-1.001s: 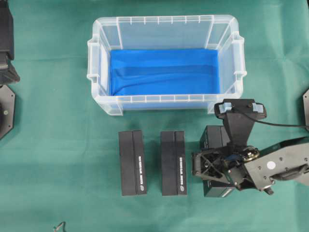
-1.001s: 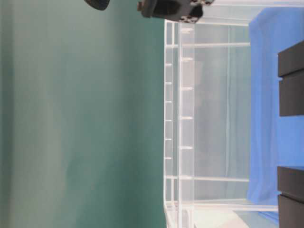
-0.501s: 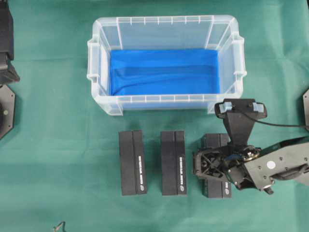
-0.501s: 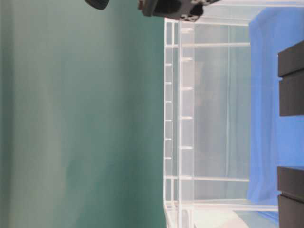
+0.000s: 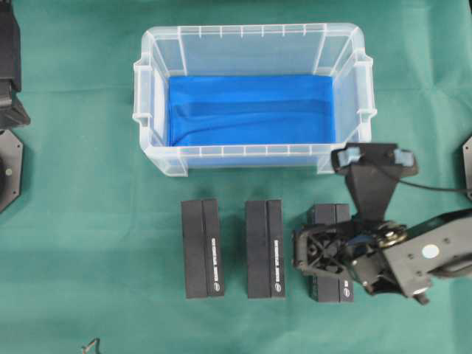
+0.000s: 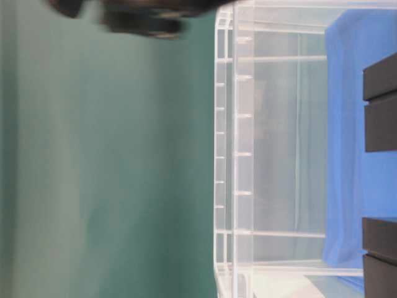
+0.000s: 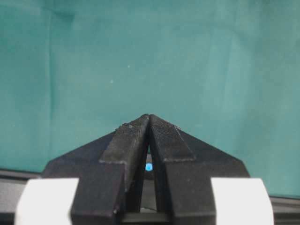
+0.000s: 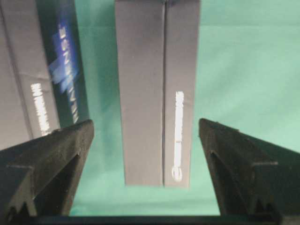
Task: Take the box out of the case with the right arm.
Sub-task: 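Open the right gripper and withdraw it to the upper right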
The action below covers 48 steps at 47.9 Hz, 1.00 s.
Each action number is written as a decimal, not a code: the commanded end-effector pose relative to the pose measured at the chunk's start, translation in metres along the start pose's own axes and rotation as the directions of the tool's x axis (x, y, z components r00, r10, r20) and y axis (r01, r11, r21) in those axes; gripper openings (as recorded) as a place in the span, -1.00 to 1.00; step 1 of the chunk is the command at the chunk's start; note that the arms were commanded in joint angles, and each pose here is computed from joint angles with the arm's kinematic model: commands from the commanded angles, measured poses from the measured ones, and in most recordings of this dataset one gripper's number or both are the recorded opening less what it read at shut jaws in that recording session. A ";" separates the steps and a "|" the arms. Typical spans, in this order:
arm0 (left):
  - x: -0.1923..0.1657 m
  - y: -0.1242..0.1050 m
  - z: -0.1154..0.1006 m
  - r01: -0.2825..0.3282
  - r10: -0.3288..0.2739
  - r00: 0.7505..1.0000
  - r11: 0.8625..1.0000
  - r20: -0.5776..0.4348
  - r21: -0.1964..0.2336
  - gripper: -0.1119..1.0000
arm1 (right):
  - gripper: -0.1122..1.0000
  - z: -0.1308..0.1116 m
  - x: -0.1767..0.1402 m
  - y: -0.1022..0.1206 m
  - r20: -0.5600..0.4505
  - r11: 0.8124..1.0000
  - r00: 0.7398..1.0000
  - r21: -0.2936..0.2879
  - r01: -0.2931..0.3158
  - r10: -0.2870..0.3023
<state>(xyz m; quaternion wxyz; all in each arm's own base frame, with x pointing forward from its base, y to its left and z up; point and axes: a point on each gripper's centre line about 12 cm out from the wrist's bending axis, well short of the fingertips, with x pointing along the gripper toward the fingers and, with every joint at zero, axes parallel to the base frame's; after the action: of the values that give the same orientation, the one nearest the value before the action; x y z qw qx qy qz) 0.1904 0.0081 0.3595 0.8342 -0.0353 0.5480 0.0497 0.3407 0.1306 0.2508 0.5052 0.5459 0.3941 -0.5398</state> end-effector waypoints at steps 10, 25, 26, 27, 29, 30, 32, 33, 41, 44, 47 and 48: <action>-0.007 0.001 0.005 0.000 0.000 1.000 1.000 0.029 -0.003 -0.80 | 0.79 0.016 -0.075 0.005 0.027 1.000 1.000 -0.018 -0.010 0.010; -0.007 0.000 0.005 -0.001 0.001 1.000 1.000 0.029 0.000 -0.80 | 0.79 0.023 -0.093 0.006 0.046 1.000 0.999 -0.017 0.004 -0.003; -0.007 0.001 0.005 -0.001 0.002 1.000 1.000 0.029 -0.002 -0.80 | 0.79 0.022 -0.093 0.006 0.046 1.000 0.999 -0.019 0.004 -0.003; -0.007 0.001 0.005 0.000 0.000 1.000 1.000 0.029 -0.002 -0.80 | 0.79 0.023 -0.093 0.006 0.046 1.000 0.999 -0.017 0.004 -0.003; -0.008 0.001 0.004 0.000 0.000 1.000 1.000 0.031 -0.002 -0.80 | 0.79 0.023 -0.093 0.005 0.047 1.000 0.999 -0.017 0.005 -0.005; -0.007 0.001 0.004 -0.001 0.002 1.000 1.000 0.029 -0.002 -0.80 | 0.79 0.023 -0.093 0.005 0.045 1.000 0.999 -0.017 0.005 -0.004; -0.008 0.001 0.004 -0.001 0.001 0.999 1.000 0.032 -0.003 -0.80 | 0.79 0.024 -0.093 0.003 0.046 1.000 0.999 -0.017 0.006 -0.005; -0.008 0.001 0.004 -0.001 0.001 0.999 1.000 0.032 -0.003 -0.80 | 0.79 0.025 -0.093 0.002 0.048 1.000 0.999 -0.018 0.007 -0.006; -0.009 0.001 0.002 -0.001 0.001 0.999 1.000 0.035 -0.003 -0.80 | 0.79 0.032 -0.096 -0.011 0.040 1.000 0.999 -0.017 0.003 -0.002; -0.009 0.001 0.002 -0.001 0.001 0.999 1.000 0.037 -0.004 -0.80 | 0.79 0.034 -0.095 -0.017 0.040 1.000 0.999 -0.016 0.002 -0.002; -0.009 0.001 0.002 -0.001 0.001 0.999 1.000 0.035 0.003 -0.80 | 0.79 0.037 -0.095 -0.026 0.037 1.000 0.999 -0.020 0.001 0.000; -0.009 0.001 0.003 -0.001 0.001 0.999 1.000 0.037 0.004 -0.80 | 0.79 0.039 -0.095 -0.028 0.038 1.000 0.999 -0.020 0.000 0.001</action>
<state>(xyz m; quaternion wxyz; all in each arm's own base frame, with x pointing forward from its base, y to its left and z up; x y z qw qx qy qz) 0.1875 0.0082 0.3623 0.8377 -0.0324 0.5430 0.0484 0.3083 0.1109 0.3322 0.5117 0.5159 0.3938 -0.5629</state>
